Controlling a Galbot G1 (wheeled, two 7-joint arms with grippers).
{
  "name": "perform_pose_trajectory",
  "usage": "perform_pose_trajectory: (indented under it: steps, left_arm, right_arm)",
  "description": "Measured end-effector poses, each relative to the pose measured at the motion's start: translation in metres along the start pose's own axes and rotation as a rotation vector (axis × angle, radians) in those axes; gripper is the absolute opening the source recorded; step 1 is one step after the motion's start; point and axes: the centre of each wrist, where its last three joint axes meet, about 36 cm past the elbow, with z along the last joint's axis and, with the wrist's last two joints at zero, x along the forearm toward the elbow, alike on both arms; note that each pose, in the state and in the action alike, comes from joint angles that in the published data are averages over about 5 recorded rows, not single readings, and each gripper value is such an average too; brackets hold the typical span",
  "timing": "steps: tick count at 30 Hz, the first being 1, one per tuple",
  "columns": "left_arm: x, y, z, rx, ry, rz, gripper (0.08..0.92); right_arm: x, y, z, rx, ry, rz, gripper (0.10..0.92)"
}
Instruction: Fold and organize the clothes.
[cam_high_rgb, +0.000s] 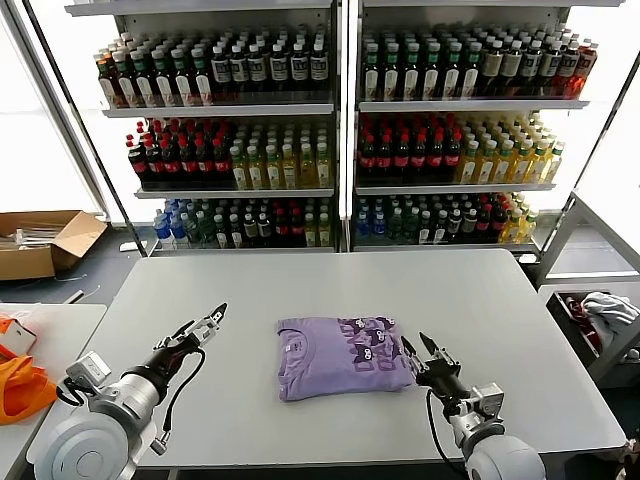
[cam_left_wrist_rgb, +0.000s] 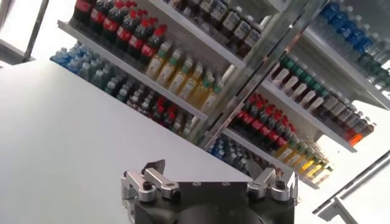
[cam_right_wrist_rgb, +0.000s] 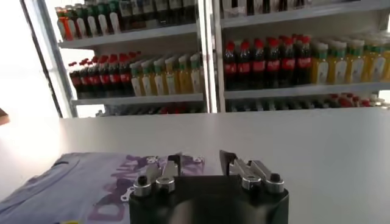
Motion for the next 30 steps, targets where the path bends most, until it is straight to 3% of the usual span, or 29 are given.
perform_pose_trajectory:
  steps: [9, 13, 22, 30]
  left_arm:
    - [0.008, -0.004, 0.003, -0.013, -0.002, -0.001, 0.823]
    - [0.011, -0.003, 0.004, -0.016, -0.004, -0.008, 0.822]
    - [0.015, 0.000, 0.010, -0.009, -0.002, -0.020, 0.822]
    - [0.013, -0.003, 0.011, -0.009, 0.001, -0.008, 0.823]
  right_arm:
    - [-0.017, 0.034, -0.013, 0.040, -0.050, -0.056, 0.748]
    - [-0.036, 0.065, -0.012, 0.036, -0.026, -0.095, 0.811]
    - [-0.076, 0.132, 0.005, 0.061, 0.099, -0.143, 0.823]
    - [-0.090, 0.152, 0.022, 0.120, 0.188, -0.144, 0.823]
